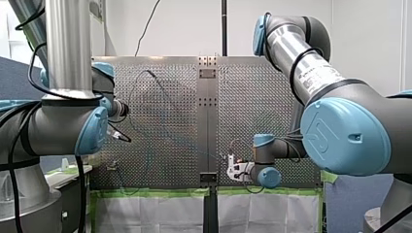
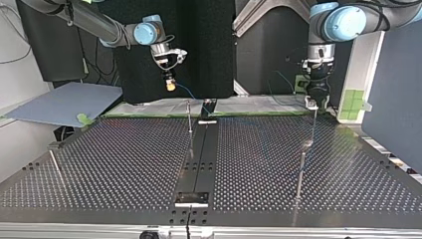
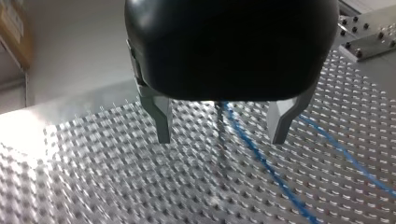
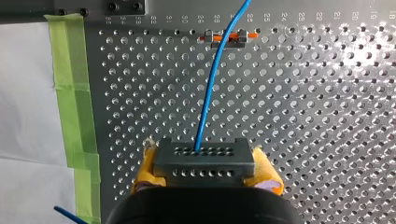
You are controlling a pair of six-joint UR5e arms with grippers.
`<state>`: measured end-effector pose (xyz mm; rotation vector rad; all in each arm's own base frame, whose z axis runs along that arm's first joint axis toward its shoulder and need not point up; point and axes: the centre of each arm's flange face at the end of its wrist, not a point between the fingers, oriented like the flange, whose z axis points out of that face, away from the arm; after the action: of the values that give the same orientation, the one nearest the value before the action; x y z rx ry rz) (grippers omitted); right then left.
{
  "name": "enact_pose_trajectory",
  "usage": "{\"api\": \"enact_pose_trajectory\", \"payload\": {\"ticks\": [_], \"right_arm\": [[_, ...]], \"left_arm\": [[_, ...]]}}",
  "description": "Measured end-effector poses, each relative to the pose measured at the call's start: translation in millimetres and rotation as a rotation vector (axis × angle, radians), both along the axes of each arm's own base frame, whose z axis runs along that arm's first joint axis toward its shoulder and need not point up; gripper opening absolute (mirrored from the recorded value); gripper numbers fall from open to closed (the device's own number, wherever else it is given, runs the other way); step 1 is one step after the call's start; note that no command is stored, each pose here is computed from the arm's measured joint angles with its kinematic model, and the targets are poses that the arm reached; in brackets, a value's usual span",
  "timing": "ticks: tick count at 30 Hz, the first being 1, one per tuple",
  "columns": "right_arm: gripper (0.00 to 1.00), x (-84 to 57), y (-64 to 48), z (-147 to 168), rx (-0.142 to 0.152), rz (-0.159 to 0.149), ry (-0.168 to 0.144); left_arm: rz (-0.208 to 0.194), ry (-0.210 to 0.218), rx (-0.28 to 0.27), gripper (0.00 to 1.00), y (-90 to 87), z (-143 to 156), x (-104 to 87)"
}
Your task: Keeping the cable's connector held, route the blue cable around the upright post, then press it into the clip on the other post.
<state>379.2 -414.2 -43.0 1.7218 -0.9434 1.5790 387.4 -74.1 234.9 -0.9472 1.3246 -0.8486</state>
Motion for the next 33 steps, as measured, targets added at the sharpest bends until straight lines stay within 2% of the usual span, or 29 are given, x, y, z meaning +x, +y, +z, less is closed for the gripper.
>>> {"api": "enact_pose_trajectory", "payload": {"ticks": [10,20,27,33], "right_arm": [[0.0,-1.4,-2.2,0,-0.001,0.001,-0.007],[0.0,-0.1,-5.7,2,-0.009,0.004,-0.013],[0.0,0.6,-7.1,3,-0.01,0.004,-0.015],[0.0,2.9,-8.0,3,-0.006,0.01,-0.013]], "left_arm": [[0.075,-0.081,0.106,1.0,6.8,65,9.1],[0.157,-0.157,0.204,1.0,13.2,133,6.7],[0.134,-0.201,0.277,1.0,9.9,176,3.0],[0.094,-0.187,0.336,1.0,5.2,193,10.5]]}}
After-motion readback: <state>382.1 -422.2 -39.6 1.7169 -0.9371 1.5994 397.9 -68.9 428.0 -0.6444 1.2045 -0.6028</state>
